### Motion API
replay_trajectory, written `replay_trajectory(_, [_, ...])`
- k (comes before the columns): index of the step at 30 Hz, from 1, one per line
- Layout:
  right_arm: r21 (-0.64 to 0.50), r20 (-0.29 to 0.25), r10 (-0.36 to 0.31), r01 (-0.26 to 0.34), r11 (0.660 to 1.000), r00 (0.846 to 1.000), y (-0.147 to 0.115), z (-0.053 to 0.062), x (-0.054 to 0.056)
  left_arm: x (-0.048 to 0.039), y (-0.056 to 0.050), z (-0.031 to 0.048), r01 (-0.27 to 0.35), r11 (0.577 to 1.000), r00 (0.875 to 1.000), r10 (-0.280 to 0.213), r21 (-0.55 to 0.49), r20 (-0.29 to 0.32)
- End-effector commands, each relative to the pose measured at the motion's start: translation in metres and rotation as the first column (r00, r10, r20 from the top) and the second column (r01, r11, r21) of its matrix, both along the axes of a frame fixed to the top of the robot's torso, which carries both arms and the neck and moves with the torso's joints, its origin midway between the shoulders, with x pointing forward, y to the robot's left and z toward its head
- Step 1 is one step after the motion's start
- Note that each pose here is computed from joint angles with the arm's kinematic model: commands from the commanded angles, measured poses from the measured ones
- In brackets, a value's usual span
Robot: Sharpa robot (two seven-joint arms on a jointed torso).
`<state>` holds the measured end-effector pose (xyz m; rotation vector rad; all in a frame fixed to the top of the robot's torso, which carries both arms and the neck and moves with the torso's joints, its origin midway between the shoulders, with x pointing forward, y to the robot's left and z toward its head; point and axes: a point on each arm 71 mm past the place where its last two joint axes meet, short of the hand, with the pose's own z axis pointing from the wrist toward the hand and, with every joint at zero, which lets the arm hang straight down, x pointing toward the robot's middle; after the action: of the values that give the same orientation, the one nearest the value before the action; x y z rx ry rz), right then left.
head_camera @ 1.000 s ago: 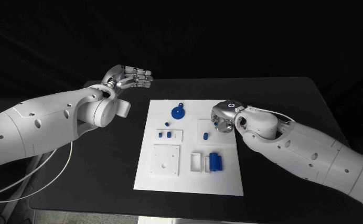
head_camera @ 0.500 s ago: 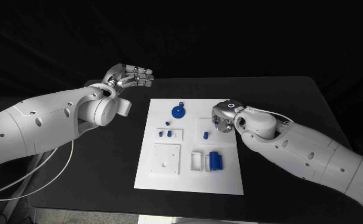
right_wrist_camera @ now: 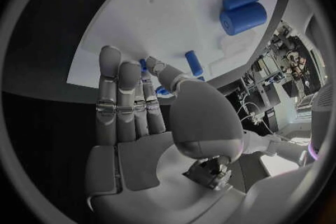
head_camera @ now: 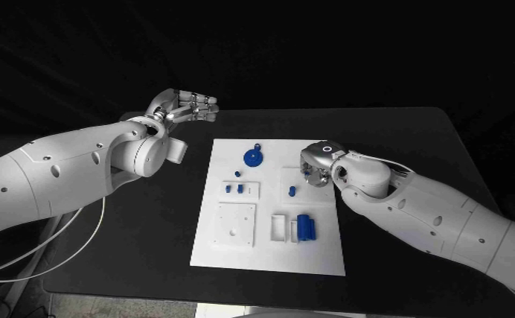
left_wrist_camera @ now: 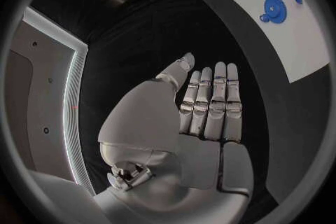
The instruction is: Assemble the parts on the task board
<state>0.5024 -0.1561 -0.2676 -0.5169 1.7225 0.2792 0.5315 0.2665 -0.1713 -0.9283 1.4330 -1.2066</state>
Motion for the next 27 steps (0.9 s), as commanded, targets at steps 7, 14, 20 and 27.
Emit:
replay_trajectory(7, [0.031, 0.076, 0.025, -0.028, 0.999, 0.997, 0.005, -0.001, -0.006, 0.0016, -0.001, 0.0015, 0.012, 1.000, 1.000, -0.012, -0.010, 0.006])
replay_trajectory(14, [0.067, 0.120, 0.024, -0.032, 0.997, 0.993, 0.005, 0.005, -0.008, 0.0024, 0.000, 0.0014, 0.008, 1.000, 1.000, -0.008, -0.009, 0.008])
replay_trajectory(20, [0.098, 0.139, 0.014, -0.028, 0.995, 0.990, 0.004, 0.013, -0.007, 0.0033, 0.003, 0.0012, 0.003, 1.000, 1.000, -0.003, -0.007, 0.008])
replay_trajectory(27, [0.162, 0.144, 0.002, -0.026, 0.986, 0.990, 0.003, 0.027, -0.007, 0.0044, 0.003, 0.0009, 0.000, 1.000, 1.000, 0.000, -0.005, 0.008])
